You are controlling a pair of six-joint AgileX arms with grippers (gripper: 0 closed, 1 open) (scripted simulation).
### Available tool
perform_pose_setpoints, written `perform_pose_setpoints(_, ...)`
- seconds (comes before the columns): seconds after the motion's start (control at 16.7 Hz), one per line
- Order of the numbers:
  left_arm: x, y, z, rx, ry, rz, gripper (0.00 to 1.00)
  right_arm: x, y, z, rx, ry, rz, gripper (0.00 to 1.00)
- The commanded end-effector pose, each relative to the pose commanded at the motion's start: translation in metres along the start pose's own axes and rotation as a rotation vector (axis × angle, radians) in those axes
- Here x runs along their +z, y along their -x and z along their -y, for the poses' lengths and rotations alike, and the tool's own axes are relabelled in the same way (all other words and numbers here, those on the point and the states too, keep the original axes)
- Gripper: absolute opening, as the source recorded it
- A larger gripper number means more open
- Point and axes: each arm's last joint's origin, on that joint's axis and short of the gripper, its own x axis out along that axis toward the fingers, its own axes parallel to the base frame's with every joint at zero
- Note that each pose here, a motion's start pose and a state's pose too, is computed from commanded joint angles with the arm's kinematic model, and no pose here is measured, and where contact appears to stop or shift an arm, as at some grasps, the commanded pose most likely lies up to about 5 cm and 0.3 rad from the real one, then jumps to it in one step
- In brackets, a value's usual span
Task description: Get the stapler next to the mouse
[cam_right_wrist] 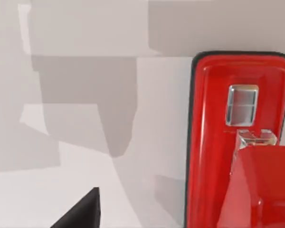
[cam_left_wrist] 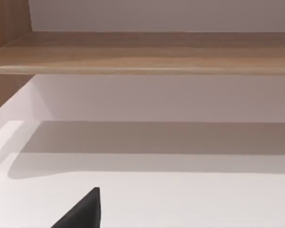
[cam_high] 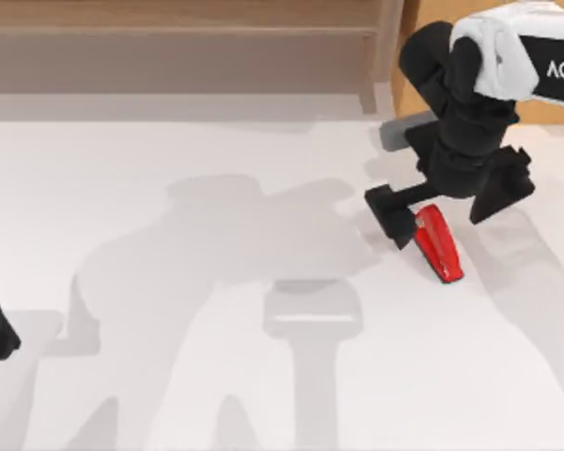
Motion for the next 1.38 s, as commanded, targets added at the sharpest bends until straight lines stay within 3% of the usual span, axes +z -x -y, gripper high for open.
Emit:
perform_pose_setpoints(0.3,0.0,0.0,0.0,0.0,0.0,0.0,1.0,-0.0014,-0.0123,-0.0005,0.0,0.0,-0.013,1.0)
perform_pose_setpoints(1.08,0.0,0.0,0.0,0.0,0.0,0.0,1.0,-0.0014,-0.0123,-0.0005,0.0,0.0,-0.013,0.02)
perform_pose_setpoints(1.38,0.0,0.0,0.0,0.0,0.0,0.0,1.0,-0.0014,-0.0123,-0.0005,0.0,0.0,-0.013,0.0)
